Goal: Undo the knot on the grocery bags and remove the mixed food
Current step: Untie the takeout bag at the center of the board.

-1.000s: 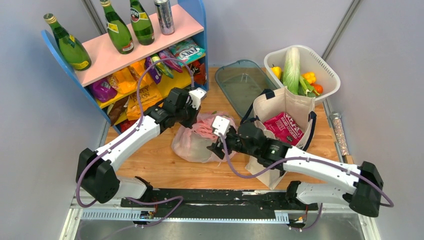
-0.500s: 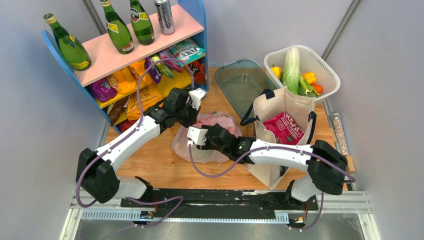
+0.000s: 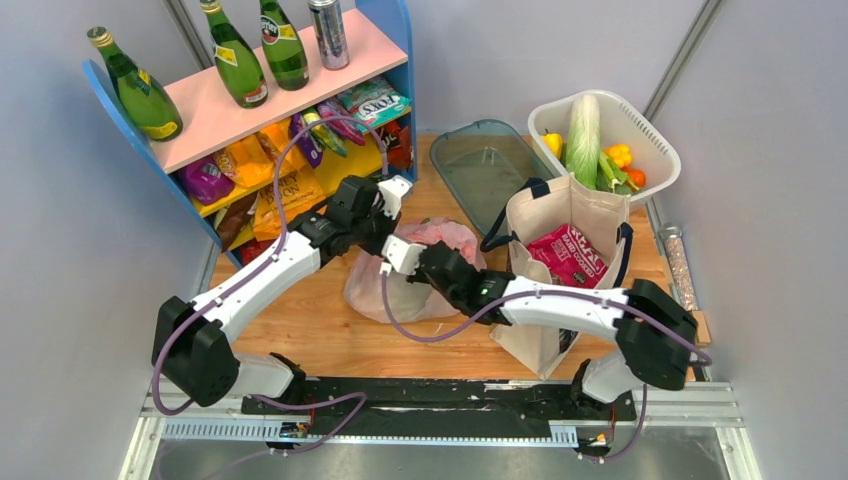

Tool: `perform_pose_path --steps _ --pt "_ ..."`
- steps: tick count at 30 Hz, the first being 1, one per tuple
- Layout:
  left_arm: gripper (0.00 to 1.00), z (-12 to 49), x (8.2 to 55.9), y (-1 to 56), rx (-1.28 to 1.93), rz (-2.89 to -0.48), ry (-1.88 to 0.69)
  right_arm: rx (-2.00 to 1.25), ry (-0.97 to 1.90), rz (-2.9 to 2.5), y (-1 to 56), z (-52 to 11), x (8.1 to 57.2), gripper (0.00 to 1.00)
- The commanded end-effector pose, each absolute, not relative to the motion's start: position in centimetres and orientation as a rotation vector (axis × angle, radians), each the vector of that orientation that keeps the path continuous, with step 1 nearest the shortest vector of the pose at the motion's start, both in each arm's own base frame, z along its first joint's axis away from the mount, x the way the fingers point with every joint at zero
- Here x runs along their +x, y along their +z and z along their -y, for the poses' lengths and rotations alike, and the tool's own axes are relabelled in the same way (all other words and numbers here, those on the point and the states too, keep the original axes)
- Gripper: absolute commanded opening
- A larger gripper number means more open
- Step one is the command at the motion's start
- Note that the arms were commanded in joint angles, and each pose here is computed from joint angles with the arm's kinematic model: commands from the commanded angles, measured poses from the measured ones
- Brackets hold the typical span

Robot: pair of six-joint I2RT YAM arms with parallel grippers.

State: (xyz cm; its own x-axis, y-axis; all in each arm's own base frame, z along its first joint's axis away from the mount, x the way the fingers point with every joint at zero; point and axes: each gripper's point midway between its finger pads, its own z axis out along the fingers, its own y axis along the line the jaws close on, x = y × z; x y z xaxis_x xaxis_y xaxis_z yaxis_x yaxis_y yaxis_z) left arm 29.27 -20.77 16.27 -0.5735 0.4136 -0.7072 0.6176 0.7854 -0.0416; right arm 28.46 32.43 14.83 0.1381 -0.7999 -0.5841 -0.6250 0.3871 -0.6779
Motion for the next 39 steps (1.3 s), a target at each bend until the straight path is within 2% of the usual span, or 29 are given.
perform_pose_path --steps 1,7,15,17,18,19,20,22,24,30,33,39 --pt "0.00 19.6 30.0 17.8 0.721 -2.207 -0.296 -1.032 0.043 -1.542 21.4 -31.6 28.2 0.00" --pt "0.00 19.2 30.2 18.2 0.704 -2.185 -0.275 -0.798 0.404 -1.644 23.5 -29.0 27.8 0.00" --pt "0.00 20.0 29.8 19.1 0.763 -2.123 -0.331 -0.565 0.732 -1.774 23.7 -27.6 27.9 0.00" --pt "0.13 20.3 29.5 19.7 0.782 -2.098 -0.354 -0.516 0.758 -1.796 23.6 -27.3 28.1 0.00" --pt "0.30 20.5 29.3 20.3 0.796 -2.071 -0.372 -0.489 0.774 -1.807 23.6 -27.1 28.1 0.00" --pt "0.40 20.7 29.2 20.5 0.806 -2.055 -0.382 -0.464 0.791 -1.819 23.5 -26.9 28.2 0.00" --pt "0.57 20.9 28.9 21.3 0.820 -2.019 -0.398 -0.437 0.808 -1.826 23.6 -26.8 28.3 0.00" --pt "0.72 21.3 28.2 22.4 0.847 -1.950 -0.415 -0.383 0.837 -1.845 23.5 -26.5 28.5 0.00" --pt "0.77 21.8 27.3 23.7 0.872 -1.871 -0.439 -0.338 0.863 -1.856 23.5 -26.3 28.7 0.00" --pt "0.82 26.3 22.3 25.4 1.072 -1.627 -0.603 -0.260 0.897 -1.863 23.9 -26.0 29.1 0.00" --pt "0.81 28.4 20.9 23.8 1.145 -1.664 -0.659 -0.234 0.910 -1.863 24.1 -25.7 29.3 0.00" --pt "0.70 33.2 17.6 20.6 1.295 -1.732 -0.788 -0.193 0.950 -1.858 24.7 -25.1 29.2 0.00"
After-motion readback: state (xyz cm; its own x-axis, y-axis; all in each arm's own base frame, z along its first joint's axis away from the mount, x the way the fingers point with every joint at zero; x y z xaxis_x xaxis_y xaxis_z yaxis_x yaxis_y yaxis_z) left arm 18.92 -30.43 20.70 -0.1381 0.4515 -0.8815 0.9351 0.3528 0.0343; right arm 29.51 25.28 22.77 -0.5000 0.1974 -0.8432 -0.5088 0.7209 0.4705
